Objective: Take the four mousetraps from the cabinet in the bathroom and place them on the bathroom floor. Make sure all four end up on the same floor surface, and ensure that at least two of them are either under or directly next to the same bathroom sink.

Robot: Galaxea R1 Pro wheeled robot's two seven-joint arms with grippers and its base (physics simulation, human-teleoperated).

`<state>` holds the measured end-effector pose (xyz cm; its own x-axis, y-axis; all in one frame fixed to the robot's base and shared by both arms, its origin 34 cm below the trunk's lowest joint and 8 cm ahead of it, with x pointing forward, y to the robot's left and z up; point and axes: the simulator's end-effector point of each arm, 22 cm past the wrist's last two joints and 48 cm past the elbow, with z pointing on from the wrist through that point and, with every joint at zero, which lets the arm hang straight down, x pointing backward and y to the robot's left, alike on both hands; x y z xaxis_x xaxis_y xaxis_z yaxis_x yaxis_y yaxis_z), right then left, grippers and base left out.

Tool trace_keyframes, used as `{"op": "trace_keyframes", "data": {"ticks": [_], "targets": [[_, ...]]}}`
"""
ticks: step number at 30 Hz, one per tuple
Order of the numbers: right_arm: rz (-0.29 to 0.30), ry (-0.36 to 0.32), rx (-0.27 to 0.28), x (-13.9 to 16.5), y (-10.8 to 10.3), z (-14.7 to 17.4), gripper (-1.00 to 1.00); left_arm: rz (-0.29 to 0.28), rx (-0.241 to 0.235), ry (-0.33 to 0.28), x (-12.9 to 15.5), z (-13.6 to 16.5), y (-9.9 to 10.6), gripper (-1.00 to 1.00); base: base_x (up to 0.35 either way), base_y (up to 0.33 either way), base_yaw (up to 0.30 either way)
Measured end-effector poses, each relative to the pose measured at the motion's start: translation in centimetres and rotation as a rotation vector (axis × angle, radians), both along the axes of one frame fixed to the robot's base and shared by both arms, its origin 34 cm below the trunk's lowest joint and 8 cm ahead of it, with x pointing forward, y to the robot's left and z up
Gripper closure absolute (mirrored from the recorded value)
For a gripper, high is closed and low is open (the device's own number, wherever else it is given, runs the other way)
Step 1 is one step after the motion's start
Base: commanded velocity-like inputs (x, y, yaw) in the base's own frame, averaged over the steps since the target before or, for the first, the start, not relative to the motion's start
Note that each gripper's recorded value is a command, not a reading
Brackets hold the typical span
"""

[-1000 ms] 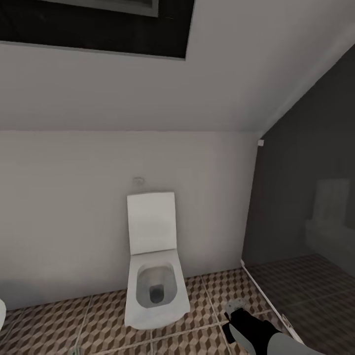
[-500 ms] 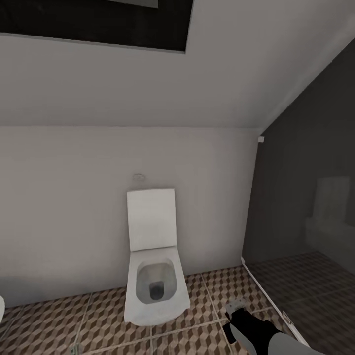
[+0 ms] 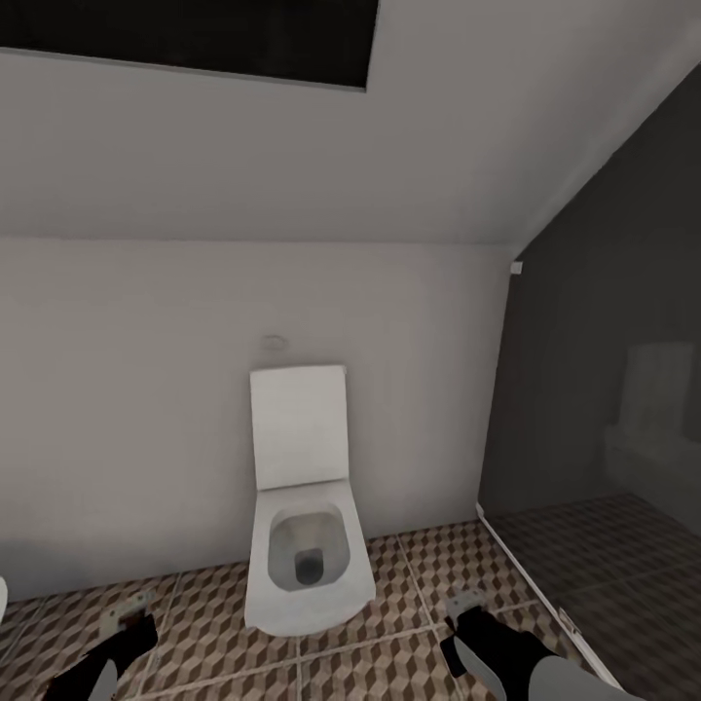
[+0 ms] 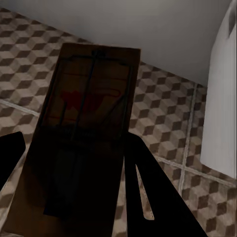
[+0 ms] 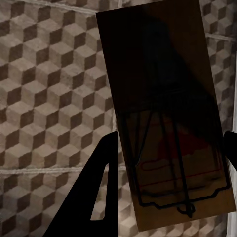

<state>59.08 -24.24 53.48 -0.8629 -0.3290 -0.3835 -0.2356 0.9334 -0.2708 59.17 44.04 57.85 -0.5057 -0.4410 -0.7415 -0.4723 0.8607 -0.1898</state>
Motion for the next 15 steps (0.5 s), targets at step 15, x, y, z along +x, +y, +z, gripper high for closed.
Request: {"op": "trace_keyframes", "data": {"ticks": [15], "targets": [[-0.116, -0.058, 0.082, 3.4, -0.4, 0.5, 1.0, -0.117, 0.086, -0.025, 4.1, 4.9, -3.2, 1.0, 0.0, 0.0, 0.0]]}}
